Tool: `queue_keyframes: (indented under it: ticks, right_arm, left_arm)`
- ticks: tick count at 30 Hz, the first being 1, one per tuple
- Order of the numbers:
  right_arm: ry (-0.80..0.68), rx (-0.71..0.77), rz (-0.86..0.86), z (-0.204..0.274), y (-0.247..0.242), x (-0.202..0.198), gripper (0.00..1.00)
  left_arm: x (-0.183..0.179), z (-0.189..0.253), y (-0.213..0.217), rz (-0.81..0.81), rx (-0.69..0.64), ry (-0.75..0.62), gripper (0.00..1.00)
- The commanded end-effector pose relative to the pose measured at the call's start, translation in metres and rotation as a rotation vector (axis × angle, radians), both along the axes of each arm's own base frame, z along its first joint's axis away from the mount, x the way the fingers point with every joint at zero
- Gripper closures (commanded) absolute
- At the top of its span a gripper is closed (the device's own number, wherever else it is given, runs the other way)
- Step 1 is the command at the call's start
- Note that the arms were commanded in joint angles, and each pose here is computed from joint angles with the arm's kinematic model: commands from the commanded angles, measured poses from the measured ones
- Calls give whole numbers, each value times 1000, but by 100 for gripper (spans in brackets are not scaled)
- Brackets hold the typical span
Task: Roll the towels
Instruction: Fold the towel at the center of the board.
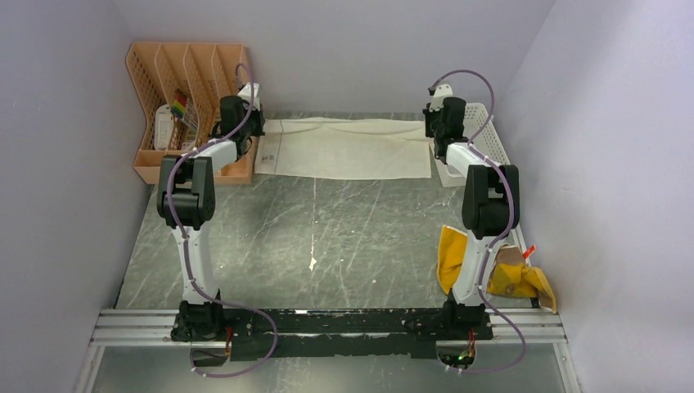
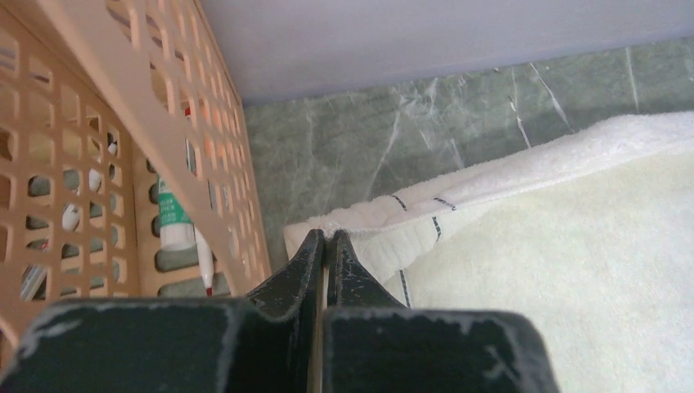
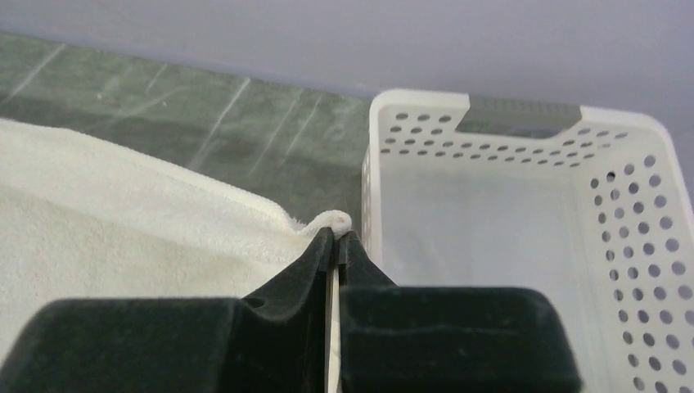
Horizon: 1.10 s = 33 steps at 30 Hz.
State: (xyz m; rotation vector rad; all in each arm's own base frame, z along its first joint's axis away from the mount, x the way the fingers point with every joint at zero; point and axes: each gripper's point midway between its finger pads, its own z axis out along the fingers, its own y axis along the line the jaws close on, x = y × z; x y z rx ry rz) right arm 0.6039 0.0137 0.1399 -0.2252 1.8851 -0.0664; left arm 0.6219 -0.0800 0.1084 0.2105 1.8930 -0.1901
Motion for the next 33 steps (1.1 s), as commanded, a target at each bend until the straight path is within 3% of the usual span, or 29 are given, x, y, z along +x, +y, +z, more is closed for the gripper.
queue_keyframes:
  ticks: [1, 6, 21, 33]
  right_arm:
    - [29, -10, -10, -4, -2, -12, 100]
    - [113, 12, 17, -32, 4, -28, 100]
    - [144, 116, -26, -42, 10, -67, 100]
    - [201, 95, -187, -60, -14, -81, 100]
  left_arm:
    - [-11, 31, 9, 23, 10, -67, 93]
    - [-33, 14, 12, 32, 11, -15, 93]
    - [-62, -20, 14, 48, 2, 90, 93]
    - [-67, -25, 43, 110, -86, 136, 93]
